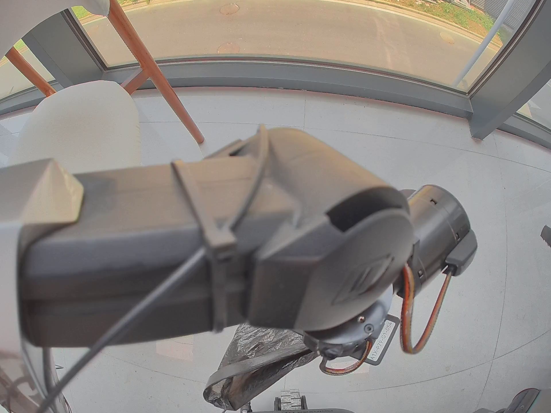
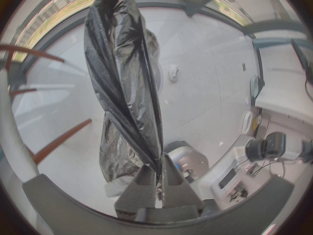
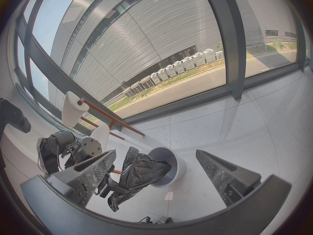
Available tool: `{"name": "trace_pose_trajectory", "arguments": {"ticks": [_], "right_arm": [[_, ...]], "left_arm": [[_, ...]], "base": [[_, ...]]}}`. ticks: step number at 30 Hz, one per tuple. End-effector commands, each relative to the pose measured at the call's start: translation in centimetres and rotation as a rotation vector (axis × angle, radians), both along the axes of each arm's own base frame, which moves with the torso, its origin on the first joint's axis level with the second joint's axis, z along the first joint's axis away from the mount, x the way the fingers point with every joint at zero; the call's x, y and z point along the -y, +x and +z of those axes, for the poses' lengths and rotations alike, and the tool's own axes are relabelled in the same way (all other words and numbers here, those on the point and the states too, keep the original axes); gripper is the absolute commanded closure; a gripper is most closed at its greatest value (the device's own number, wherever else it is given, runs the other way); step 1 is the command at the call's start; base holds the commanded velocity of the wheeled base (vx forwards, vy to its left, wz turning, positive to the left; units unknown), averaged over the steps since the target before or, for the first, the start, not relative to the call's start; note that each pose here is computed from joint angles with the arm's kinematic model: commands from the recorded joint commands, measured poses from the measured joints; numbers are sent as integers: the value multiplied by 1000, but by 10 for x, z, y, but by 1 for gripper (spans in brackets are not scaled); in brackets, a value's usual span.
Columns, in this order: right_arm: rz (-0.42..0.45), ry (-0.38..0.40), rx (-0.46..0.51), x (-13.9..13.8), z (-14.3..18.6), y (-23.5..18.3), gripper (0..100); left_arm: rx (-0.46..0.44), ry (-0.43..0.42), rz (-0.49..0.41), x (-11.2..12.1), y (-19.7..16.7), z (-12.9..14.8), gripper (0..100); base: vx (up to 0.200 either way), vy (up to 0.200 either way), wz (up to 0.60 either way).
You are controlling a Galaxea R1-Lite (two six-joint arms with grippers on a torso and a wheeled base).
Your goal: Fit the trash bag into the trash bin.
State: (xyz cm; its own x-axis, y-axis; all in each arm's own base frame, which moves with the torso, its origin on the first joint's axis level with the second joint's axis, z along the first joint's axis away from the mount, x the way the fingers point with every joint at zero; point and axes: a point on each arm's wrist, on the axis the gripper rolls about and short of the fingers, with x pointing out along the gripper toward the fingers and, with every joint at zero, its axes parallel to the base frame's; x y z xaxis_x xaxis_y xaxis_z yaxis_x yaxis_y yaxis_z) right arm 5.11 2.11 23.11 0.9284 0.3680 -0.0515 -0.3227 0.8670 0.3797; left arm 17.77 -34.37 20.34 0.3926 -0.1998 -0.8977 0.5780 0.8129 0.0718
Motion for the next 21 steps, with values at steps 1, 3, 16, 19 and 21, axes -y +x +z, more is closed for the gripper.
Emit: {"name": "trace_pose_trajectory", "arguments": {"ticks": [1, 3, 16, 19, 21], "right_arm": [[-89, -13, -94, -5, 5, 34, 0], [-96, 6, -116, -6, 10, 45, 0], [-222, 56, -299, 6, 4, 106, 0], [-217, 74, -345, 4, -1, 119, 0], [-211, 92, -370, 1, -2, 125, 0]], "left_arm": [[12, 59, -84, 4, 18, -17, 100], [-5, 50, -96, 5, 17, -17, 100], [-103, -16, -277, -3, 35, -16, 100], [-72, 29, -439, -7, 40, -17, 100], [-32, 76, -576, -10, 46, -17, 100]], "base": [[0, 0, 0], [0, 0, 0], [0, 0, 0], [0, 0, 0], [0, 0, 0]]}}
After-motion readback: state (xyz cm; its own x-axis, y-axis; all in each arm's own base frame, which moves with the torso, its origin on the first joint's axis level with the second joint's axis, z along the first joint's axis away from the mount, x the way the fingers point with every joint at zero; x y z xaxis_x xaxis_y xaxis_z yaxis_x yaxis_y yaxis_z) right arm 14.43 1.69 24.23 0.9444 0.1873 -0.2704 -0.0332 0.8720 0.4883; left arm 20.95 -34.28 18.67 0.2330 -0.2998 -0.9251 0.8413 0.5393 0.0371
